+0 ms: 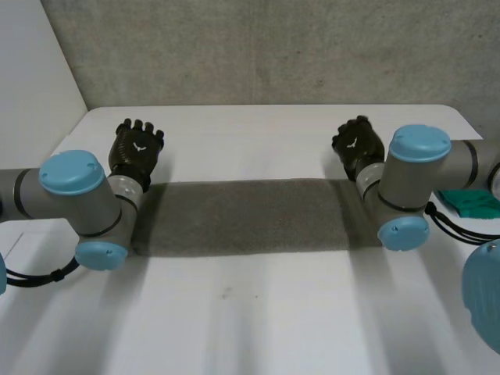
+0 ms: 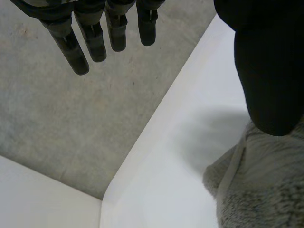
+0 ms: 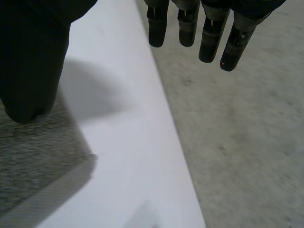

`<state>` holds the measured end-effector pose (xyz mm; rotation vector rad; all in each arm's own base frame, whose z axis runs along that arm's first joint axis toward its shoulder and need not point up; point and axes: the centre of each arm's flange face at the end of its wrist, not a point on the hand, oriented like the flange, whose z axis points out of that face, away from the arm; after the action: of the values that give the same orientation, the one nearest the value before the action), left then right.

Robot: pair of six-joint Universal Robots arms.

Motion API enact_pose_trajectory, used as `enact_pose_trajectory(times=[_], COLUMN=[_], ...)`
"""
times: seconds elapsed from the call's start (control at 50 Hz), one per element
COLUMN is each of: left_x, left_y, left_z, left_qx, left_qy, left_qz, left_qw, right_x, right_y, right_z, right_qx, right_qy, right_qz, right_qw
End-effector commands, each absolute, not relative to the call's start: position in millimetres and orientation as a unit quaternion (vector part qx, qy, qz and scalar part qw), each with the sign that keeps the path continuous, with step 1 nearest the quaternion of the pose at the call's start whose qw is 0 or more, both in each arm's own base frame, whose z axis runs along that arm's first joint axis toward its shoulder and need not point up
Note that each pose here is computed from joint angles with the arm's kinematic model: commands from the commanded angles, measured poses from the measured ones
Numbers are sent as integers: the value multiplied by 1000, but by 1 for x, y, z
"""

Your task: Fold the laundry.

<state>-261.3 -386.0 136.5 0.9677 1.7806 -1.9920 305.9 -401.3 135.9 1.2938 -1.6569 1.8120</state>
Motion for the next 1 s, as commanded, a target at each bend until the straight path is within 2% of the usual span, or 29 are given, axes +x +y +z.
enact_pose_trajectory(times=[0.02,0.08,0.14,0.28,0.4,0.54,0.62,1.0], left_x=[-257,-248,-241,-220,-209,-203,-202,-204], left_y=[-355,-338,-322,-274,-248,-248,-257,-276], left_z=[171,185,197,202,189,175,158,138], left_qx=[338,335,331,322,273,203,199,197], left_qy=[609,609,607,642,721,780,795,793], left_qz=[-704,-706,-708,-684,-635,-592,-573,-577], left_qw=[139,140,141,124,54,-5,-3,5], right_x=[288,272,257,219,192,178,176,178], right_y=[-387,-374,-362,-331,-320,-322,-329,-346], right_z=[214,235,241,204,176,157,147,120], right_qx=[358,355,367,399,383,360,344,342], right_qy=[-610,-619,-635,-719,-768,-784,-785,-777], right_qz=[692,690,672,567,511,505,512,526], right_qw=[143,120,104,52,36,-31,-57,-59])
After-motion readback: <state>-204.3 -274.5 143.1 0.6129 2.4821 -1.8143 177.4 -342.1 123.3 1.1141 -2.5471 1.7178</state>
